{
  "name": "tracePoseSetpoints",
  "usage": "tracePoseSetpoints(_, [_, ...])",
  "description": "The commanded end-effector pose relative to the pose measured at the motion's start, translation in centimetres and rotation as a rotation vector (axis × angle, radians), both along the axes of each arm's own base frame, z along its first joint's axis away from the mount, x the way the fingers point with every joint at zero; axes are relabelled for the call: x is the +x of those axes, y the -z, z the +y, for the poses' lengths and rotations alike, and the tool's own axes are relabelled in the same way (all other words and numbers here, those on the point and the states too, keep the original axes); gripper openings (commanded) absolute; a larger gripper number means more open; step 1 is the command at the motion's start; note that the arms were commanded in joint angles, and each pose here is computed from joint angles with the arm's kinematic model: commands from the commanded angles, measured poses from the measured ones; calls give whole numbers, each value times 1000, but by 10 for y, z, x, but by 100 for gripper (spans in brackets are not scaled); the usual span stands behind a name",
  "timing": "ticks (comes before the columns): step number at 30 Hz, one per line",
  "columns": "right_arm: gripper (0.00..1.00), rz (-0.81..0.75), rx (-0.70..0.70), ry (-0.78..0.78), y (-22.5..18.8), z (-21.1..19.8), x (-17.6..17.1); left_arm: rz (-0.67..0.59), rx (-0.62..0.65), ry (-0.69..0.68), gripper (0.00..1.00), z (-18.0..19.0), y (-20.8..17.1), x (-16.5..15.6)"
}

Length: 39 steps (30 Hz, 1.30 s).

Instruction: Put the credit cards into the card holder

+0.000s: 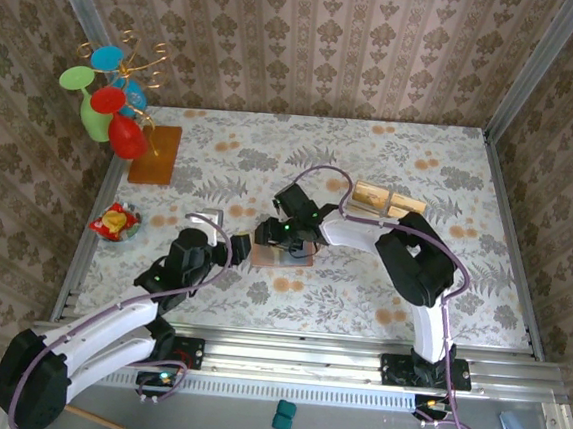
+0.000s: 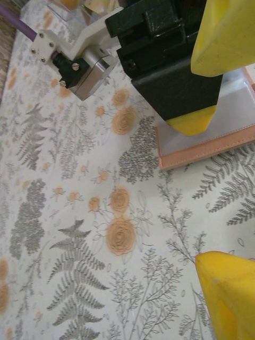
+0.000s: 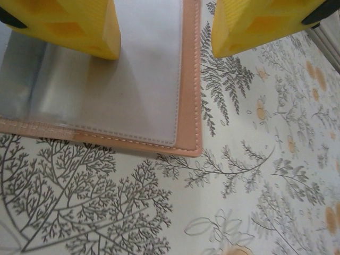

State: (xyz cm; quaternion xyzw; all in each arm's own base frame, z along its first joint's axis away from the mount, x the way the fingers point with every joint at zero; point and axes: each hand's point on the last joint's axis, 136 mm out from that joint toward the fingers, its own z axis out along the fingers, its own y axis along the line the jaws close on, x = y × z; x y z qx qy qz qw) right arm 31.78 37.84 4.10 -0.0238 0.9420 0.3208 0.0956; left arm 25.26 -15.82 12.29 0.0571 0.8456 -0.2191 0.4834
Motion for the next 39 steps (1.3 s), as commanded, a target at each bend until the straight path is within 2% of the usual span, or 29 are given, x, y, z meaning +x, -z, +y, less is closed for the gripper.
tracePoseSetpoints(1, [51, 5, -12, 31, 0, 3, 5, 51, -2, 12, 88, 2, 11, -6])
tracePoseSetpoints(8, [57, -3, 24, 41, -7, 8, 9, 103, 11, 36, 100, -4, 17, 0])
tracePoseSetpoints(17, [64, -66, 69, 46, -40, 5, 20, 149, 28, 61, 100, -17, 25, 12])
tracePoseSetpoints(26, [65, -104, 92, 59, -63, -20, 29, 177, 44, 83, 100, -34, 34, 32])
tracePoseSetpoints(31, [65, -115, 67, 84, -61, -47, 30, 202, 58, 104, 100, -47, 42, 41])
tracePoseSetpoints(39, [64, -83, 0, 114, -27, -84, 18, 249, 129, 120, 100, -55, 58, 50])
